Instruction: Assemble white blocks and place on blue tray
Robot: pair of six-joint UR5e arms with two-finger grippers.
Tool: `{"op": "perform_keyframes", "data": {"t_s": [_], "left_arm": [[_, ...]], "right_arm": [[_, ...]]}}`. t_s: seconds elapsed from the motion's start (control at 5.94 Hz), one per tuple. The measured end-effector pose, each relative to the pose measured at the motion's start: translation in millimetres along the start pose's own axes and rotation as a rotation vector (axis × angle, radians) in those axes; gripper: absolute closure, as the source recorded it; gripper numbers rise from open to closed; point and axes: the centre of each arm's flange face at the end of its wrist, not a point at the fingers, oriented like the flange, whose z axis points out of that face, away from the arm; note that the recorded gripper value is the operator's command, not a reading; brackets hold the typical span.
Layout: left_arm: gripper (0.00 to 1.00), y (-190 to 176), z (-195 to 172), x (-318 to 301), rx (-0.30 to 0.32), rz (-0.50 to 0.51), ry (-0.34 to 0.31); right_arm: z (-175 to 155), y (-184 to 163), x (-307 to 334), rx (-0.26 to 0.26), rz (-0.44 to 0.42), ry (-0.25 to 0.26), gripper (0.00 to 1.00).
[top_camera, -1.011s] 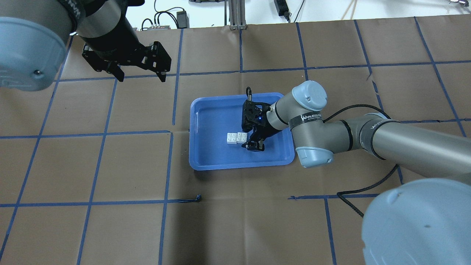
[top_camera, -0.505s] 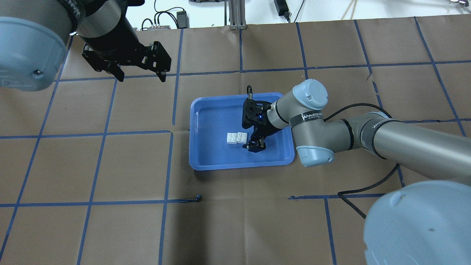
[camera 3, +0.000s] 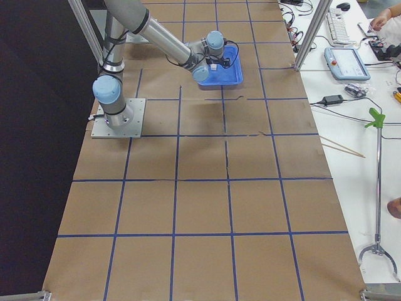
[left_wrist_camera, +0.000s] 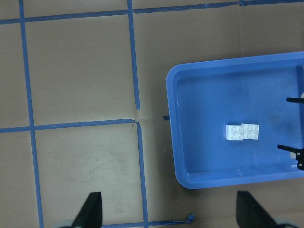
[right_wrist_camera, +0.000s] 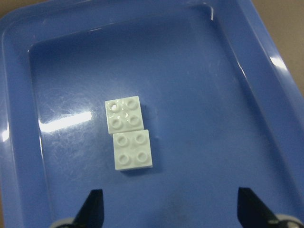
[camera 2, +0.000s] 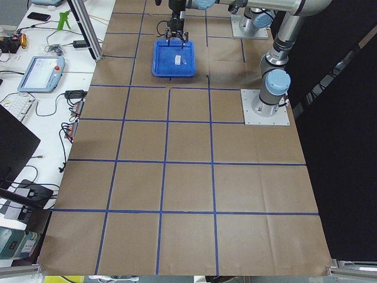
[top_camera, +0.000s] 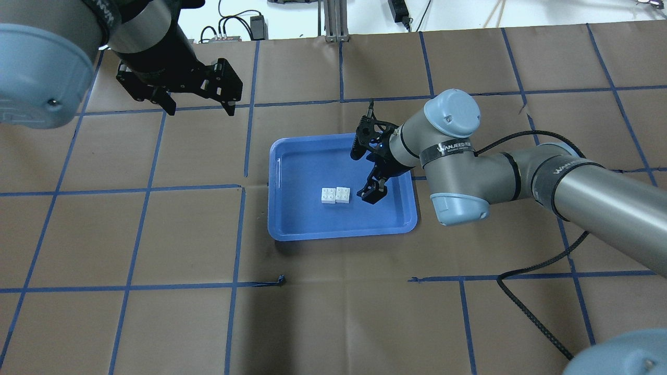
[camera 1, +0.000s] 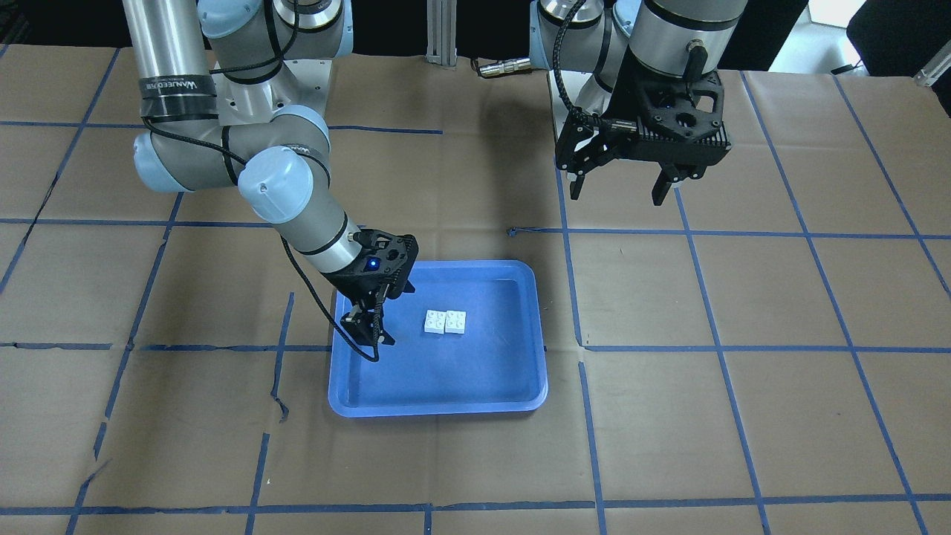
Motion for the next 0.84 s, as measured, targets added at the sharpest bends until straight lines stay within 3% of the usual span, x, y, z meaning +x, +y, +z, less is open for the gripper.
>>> {"op": "perform_keyframes", "data": {"t_s": [0.34, 0.51, 0.84], "left_arm": [[0.02, 0.2, -0.7, -0.5, 0.001, 0.0, 0.0], [0.02, 0.2, -0.8, -0.7, 0.001, 0.0, 0.0], [0.01, 0.3, -0.9, -0.8, 0.002, 0.0, 0.0]], "right_arm": [[-76.7, 12.1, 18.4, -0.164, 0.43, 0.011, 0.0], [-119.2, 21.3, 31.7, -0.222, 0.602, 0.017, 0.0], [-210.6, 20.7, 36.4, -0.32, 0.872, 0.106, 0.0]]}}
